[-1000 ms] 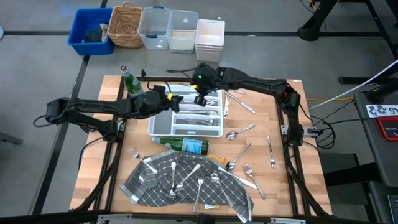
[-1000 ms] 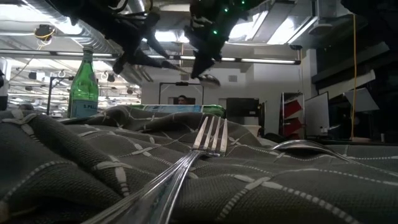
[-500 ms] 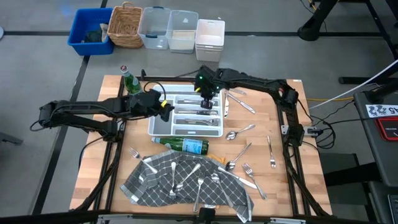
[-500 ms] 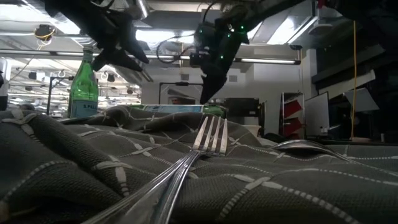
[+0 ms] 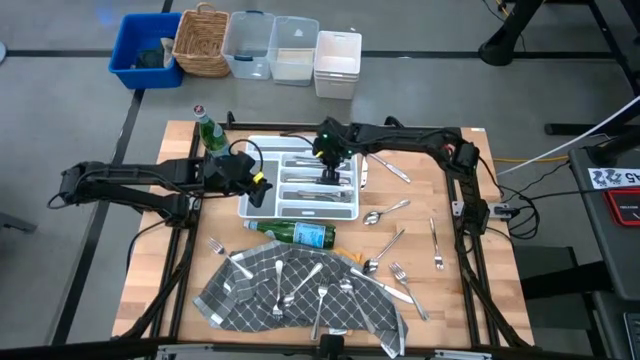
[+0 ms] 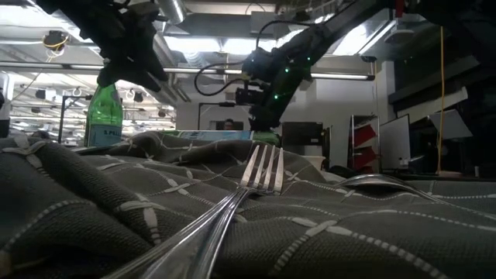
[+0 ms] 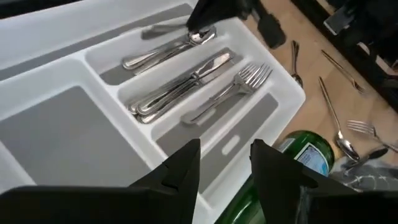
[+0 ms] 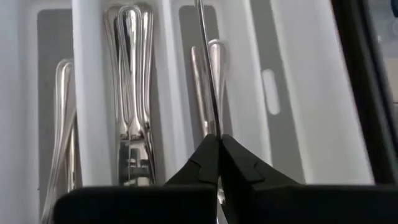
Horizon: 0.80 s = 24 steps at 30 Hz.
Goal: Sort silverware
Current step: Put the silver spoon into the silverware tray
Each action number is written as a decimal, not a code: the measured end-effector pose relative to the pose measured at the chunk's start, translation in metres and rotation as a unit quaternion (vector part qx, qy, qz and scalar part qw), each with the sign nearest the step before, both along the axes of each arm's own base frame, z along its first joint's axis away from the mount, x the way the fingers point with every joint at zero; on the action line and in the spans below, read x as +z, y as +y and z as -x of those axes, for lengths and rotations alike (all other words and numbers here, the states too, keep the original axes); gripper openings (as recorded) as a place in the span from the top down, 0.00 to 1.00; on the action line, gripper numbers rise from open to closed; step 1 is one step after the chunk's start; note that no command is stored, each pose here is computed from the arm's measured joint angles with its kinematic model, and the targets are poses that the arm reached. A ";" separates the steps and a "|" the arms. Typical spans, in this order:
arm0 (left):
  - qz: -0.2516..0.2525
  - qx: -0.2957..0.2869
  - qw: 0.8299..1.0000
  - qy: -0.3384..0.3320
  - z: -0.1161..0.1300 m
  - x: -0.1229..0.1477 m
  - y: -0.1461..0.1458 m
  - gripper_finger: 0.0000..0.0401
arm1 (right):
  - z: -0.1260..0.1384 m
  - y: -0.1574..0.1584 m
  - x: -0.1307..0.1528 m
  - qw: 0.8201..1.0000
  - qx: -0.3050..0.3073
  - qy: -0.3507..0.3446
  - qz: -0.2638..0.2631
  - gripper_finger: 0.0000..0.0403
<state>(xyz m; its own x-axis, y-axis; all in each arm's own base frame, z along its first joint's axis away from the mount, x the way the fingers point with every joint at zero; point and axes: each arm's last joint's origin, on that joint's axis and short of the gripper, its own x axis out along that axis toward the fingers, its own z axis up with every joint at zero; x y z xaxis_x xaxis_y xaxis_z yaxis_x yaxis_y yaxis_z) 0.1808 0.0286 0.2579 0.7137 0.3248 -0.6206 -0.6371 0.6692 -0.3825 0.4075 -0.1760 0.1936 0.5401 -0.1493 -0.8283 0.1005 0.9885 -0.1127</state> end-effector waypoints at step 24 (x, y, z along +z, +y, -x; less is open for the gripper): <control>0.075 -0.194 0.961 0.181 0.024 -0.023 -0.039 0.68 | -0.002 -0.001 -0.025 0.999 -0.037 -0.029 -0.007 0.97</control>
